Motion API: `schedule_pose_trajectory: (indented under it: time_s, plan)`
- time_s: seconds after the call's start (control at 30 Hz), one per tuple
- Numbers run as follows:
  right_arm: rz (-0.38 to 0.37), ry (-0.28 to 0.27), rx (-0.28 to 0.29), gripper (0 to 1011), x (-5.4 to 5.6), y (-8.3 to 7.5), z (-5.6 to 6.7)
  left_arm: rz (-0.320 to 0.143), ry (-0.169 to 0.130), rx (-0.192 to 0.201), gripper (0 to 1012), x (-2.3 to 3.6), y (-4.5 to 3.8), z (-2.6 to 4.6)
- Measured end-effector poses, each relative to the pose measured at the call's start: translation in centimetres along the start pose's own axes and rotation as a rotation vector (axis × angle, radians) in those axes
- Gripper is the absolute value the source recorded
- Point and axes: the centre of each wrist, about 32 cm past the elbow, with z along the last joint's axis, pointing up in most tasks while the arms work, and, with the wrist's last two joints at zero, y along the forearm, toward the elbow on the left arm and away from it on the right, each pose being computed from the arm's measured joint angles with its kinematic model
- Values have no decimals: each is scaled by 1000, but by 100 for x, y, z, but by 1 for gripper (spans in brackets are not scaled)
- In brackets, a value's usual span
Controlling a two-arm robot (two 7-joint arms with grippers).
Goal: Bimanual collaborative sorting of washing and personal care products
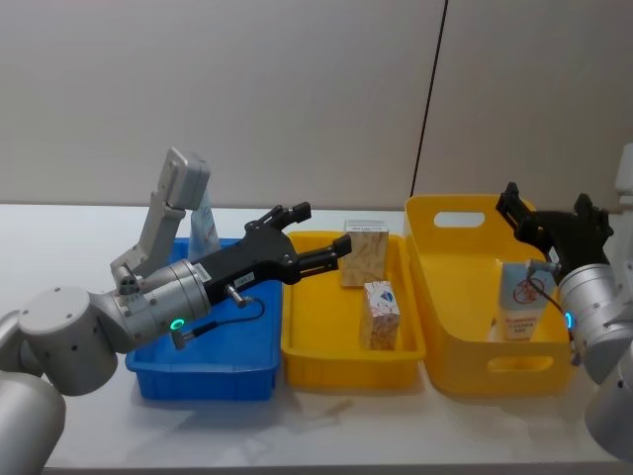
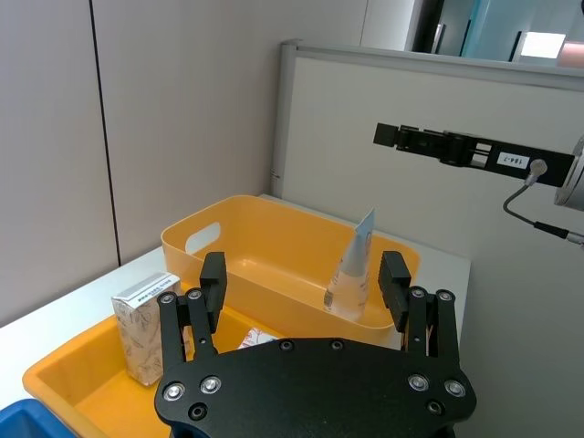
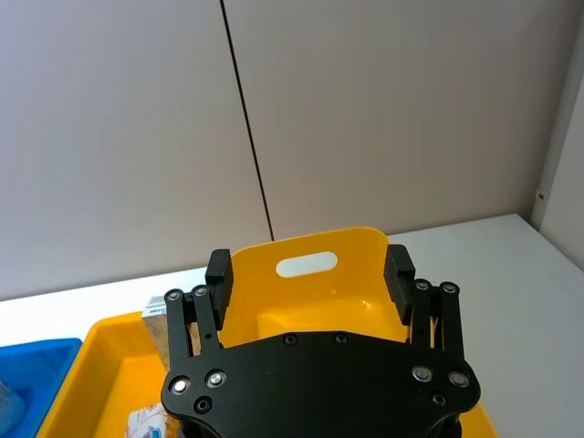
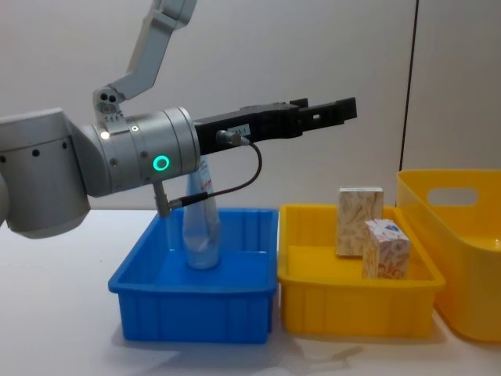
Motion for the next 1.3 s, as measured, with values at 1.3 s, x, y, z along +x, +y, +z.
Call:
schedule_pose_trajectory:
  time_s: [1.3]
  plan:
    - [367, -113, -3, 1004, 120, -626, -697, 302, -123, 105, 1001, -437, 430, -173]
